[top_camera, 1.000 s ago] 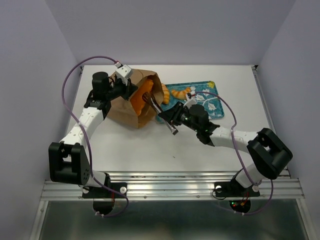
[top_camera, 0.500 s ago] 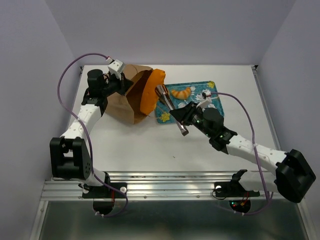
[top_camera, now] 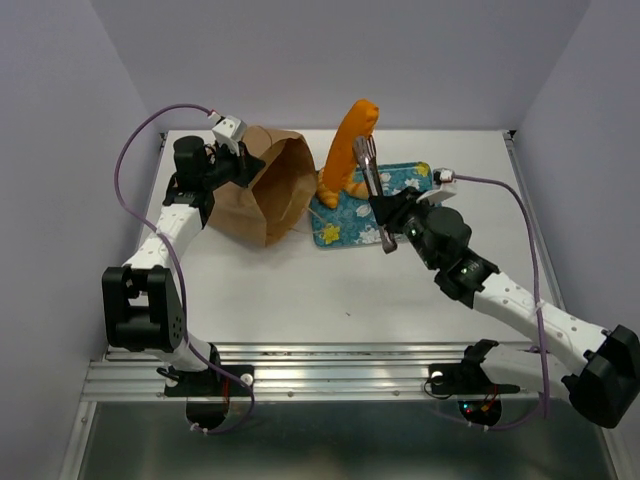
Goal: Take the fake bread out of the paper bag
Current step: Place the fake bread in the container.
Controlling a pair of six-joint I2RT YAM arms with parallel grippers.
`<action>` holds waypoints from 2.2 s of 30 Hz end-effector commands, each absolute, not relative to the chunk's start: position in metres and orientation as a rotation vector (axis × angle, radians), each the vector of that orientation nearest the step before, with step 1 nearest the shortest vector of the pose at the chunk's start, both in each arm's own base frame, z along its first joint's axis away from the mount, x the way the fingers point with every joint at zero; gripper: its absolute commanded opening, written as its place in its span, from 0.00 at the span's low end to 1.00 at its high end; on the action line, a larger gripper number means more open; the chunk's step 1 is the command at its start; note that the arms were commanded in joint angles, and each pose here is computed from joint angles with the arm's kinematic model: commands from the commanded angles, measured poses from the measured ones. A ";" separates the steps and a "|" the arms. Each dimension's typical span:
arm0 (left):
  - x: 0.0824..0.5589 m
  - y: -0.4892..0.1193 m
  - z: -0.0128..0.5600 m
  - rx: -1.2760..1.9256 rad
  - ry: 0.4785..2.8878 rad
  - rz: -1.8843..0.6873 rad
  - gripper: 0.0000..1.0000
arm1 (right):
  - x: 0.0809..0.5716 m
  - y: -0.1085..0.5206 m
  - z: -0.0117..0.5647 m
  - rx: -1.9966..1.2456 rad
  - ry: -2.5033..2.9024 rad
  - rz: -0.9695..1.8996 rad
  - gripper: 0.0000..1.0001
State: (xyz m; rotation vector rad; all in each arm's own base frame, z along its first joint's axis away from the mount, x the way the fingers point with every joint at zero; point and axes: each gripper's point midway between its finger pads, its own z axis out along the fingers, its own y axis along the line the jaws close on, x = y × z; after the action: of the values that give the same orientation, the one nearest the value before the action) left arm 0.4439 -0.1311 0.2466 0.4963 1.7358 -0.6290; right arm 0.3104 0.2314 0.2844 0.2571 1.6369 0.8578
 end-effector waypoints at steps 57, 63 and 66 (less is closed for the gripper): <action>0.400 -0.108 0.272 0.340 1.628 -0.494 0.00 | 0.355 0.100 0.194 -1.566 1.411 -0.737 0.01; 0.400 -0.109 0.275 0.356 1.618 -0.491 0.00 | 0.357 0.102 0.186 -1.580 1.418 -0.730 0.01; 0.399 -0.110 0.275 0.363 1.620 -0.494 0.00 | 0.357 0.102 0.176 -1.609 1.428 -0.730 0.01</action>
State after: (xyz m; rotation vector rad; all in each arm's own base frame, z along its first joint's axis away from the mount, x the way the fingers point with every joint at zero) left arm 0.3976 -0.1045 0.2537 0.3240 1.6983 -0.4914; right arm 0.3506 0.1037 0.1706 -1.6121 1.4580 -0.6787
